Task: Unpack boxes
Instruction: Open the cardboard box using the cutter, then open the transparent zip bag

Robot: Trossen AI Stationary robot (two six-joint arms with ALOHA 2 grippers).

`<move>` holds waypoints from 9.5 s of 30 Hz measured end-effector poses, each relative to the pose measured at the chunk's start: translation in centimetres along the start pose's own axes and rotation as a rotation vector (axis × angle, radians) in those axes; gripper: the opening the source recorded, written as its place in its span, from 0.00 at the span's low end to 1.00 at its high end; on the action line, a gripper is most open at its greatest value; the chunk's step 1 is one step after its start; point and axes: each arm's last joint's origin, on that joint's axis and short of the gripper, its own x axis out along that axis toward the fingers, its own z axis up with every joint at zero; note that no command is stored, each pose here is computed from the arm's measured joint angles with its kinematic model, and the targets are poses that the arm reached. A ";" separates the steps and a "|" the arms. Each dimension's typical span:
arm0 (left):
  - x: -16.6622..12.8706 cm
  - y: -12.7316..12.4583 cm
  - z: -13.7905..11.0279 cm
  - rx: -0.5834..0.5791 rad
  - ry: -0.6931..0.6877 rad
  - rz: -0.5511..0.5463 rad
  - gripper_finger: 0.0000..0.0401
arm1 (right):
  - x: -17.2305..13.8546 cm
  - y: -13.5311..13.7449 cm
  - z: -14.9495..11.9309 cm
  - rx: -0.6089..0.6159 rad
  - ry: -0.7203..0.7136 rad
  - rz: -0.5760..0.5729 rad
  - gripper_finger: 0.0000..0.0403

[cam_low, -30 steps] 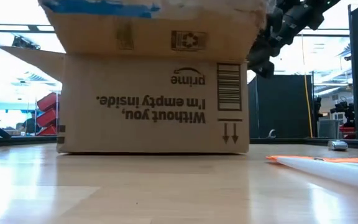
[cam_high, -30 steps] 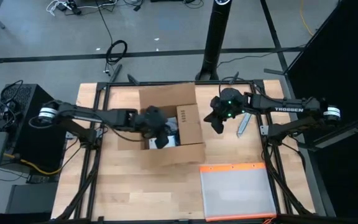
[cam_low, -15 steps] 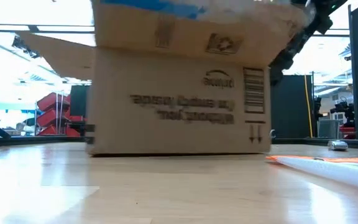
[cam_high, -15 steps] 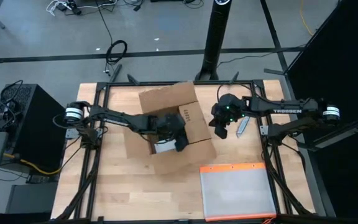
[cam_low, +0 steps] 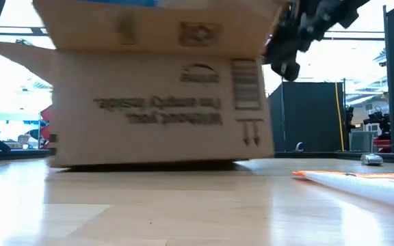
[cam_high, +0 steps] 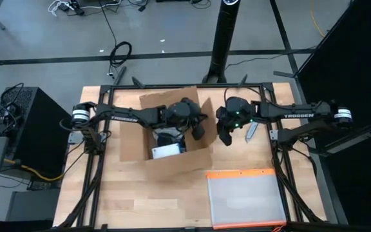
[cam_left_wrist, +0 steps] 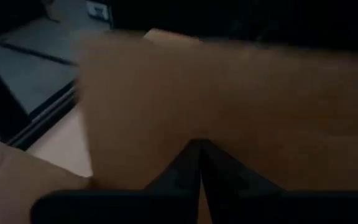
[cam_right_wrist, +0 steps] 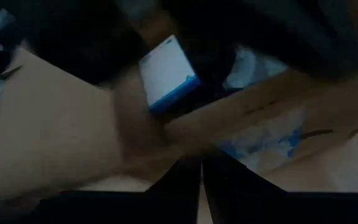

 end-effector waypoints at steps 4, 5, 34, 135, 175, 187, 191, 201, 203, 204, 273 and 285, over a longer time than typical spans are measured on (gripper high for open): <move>0.5 -0.1 0.2 -0.018 -0.052 -0.063 0.00 | -3.4 1.6 2.1 -0.003 -0.013 -0.070 0.00; 0.7 -0.2 0.2 -0.021 -0.067 -0.072 0.00 | -4.4 2.0 2.5 -0.016 -0.021 -0.104 0.00; 4.2 -0.3 -0.1 0.044 0.079 -0.211 0.01 | -5.4 -0.3 3.0 0.000 0.251 -0.468 0.00; -14.5 -16.6 -0.4 -0.228 0.126 -0.230 0.01 | -1.5 24.2 -28.5 -0.339 0.919 -0.287 0.03; -9.9 -23.1 -4.3 -0.140 0.009 -0.318 0.20 | -1.1 19.4 -11.3 0.104 0.384 -0.325 0.00; -2.4 -23.8 -10.3 -0.275 0.035 -0.368 0.48 | -0.6 19.0 -10.5 0.147 0.361 -0.333 0.00; -1.3 -23.2 -10.8 -0.281 0.046 -0.342 0.50 | -0.5 19.3 -10.3 0.131 0.322 -0.310 0.00; 0.9 -21.5 -11.5 -0.295 0.066 -0.291 0.52 | -0.3 20.0 -10.0 0.104 0.224 -0.266 0.00; 1.4 -21.2 -11.7 -0.298 0.070 -0.281 0.53 | -0.3 20.2 -10.0 0.100 0.206 -0.256 0.00; 1.5 -21.0 -11.6 -0.299 0.068 -0.276 0.50 | -0.3 20.3 -10.1 0.097 0.207 -0.245 0.00; -4.4 -24.2 -8.3 -0.075 0.256 -0.678 0.09 | 1.0 20.4 -16.1 0.817 0.530 -0.707 0.00; -3.0 -23.6 -9.9 -0.068 0.213 -0.441 0.12 | 2.1 19.7 -14.5 0.816 0.389 -0.660 0.00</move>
